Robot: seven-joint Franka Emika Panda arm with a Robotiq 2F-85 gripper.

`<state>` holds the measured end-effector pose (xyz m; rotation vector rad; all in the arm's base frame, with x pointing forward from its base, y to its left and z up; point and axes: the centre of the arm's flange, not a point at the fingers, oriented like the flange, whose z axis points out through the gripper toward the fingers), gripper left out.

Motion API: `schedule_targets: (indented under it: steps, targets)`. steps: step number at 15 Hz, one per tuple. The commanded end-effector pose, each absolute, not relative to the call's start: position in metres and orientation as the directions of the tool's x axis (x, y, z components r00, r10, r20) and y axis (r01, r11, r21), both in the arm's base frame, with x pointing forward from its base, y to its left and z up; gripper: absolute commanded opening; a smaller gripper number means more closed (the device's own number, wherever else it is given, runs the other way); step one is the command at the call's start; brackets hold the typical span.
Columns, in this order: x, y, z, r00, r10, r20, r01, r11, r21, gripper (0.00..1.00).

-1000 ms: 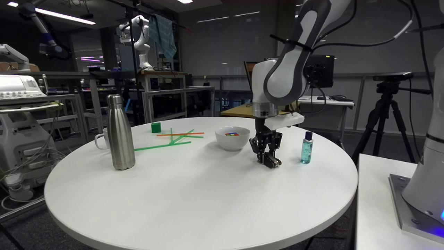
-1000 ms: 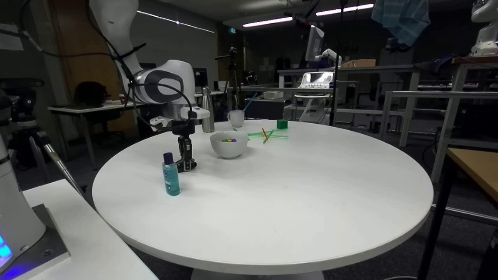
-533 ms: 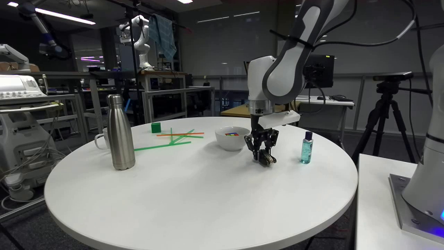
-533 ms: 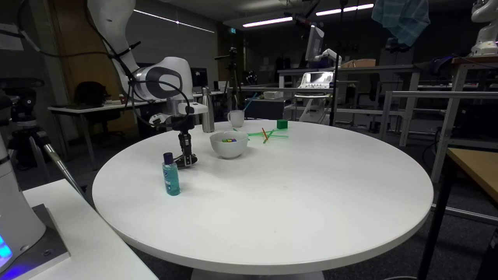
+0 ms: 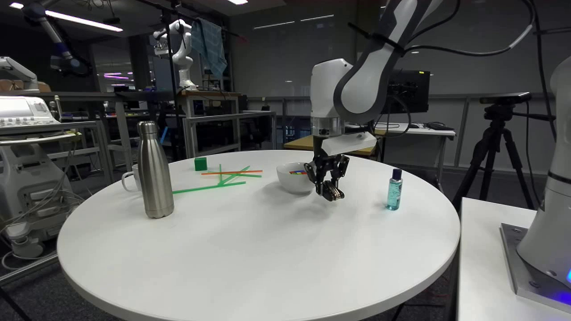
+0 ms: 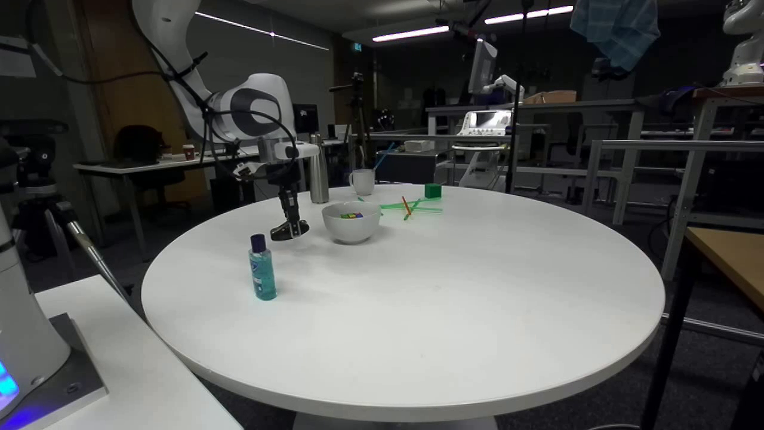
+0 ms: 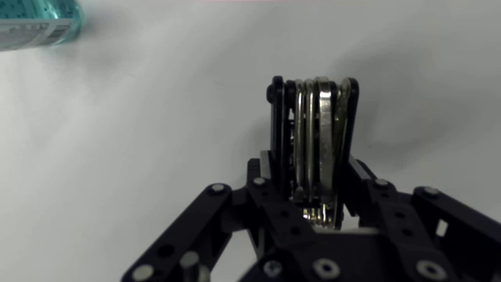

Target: Put the knife set in the bowl

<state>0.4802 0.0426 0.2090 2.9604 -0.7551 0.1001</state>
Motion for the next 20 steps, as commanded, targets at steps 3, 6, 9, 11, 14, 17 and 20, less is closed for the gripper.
schedule_targets:
  steps: [3,6,9,11,14,17,20]
  targets:
    - [0.496,0.055,0.241,0.869,-0.480,0.121,-0.492,-0.865,0.099,0.20]
    - [0.510,0.056,0.251,0.866,-0.476,0.156,-0.494,-0.863,0.108,0.20]
    - [0.529,0.055,0.261,0.857,-0.477,0.194,-0.503,-0.856,0.117,0.20]
    - [0.540,0.054,0.268,0.852,-0.478,0.213,-0.509,-0.852,0.121,0.20]
    - [0.555,0.051,0.274,0.844,-0.484,0.232,-0.519,-0.845,0.128,0.20]
    - [0.568,0.047,0.273,0.839,-0.487,0.242,-0.525,-0.842,0.127,0.20]
    - [0.578,0.039,0.268,0.829,-0.498,0.254,-0.540,-0.831,0.134,0.20]
